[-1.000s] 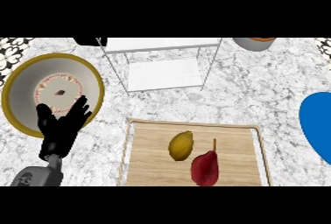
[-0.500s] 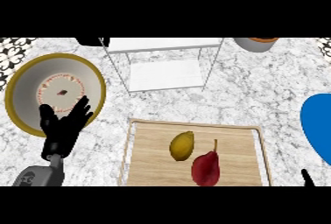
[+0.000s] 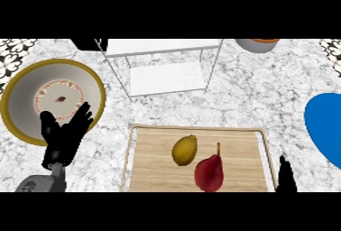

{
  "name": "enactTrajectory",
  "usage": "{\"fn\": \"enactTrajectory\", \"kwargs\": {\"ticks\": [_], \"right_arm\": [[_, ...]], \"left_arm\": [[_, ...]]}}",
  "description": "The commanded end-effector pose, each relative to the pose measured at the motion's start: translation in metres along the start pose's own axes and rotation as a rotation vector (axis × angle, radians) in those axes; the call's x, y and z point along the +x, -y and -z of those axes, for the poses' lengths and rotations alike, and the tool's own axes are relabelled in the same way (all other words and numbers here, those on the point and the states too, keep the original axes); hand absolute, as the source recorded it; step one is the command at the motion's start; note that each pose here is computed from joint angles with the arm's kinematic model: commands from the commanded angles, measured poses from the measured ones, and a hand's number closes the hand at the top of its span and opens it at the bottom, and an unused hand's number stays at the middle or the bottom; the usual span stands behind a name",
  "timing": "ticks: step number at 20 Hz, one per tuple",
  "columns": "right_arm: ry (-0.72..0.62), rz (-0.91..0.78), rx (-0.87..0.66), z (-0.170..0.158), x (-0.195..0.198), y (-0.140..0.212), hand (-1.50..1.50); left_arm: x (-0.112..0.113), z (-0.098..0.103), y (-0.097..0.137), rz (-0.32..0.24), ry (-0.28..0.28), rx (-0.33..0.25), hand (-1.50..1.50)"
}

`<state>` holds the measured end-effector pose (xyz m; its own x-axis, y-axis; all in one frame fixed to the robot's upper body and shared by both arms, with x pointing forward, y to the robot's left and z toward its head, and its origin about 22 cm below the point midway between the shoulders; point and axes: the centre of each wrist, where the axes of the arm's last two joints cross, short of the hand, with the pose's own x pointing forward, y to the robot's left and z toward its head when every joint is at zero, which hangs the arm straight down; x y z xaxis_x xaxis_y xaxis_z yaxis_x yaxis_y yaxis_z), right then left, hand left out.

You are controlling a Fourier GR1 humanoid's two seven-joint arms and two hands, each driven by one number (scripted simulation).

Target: Pick the pear from the tray and place it in the tiered shelf

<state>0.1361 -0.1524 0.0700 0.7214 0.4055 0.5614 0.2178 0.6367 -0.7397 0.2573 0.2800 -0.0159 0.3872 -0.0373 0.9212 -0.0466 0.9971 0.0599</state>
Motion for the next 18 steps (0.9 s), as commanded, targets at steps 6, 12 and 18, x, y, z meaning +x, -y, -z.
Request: {"fn": "enactTrajectory", "kwargs": {"ticks": [6,12,18], "right_arm": [[-0.162,-0.061,0.002,0.009,0.026,-0.028,-1.50],[-0.205,-0.125,-0.012,0.016,0.018,-0.038,-1.50],[-0.202,-0.160,-0.050,0.025,0.016,-0.057,-1.50]], "left_arm": [[-0.016,-0.009,-0.007,0.000,-0.041,0.014,0.00],[-0.016,-0.004,-0.013,-0.021,-0.051,0.023,0.00],[-0.010,0.003,-0.024,-0.023,-0.048,0.043,0.00]]}}
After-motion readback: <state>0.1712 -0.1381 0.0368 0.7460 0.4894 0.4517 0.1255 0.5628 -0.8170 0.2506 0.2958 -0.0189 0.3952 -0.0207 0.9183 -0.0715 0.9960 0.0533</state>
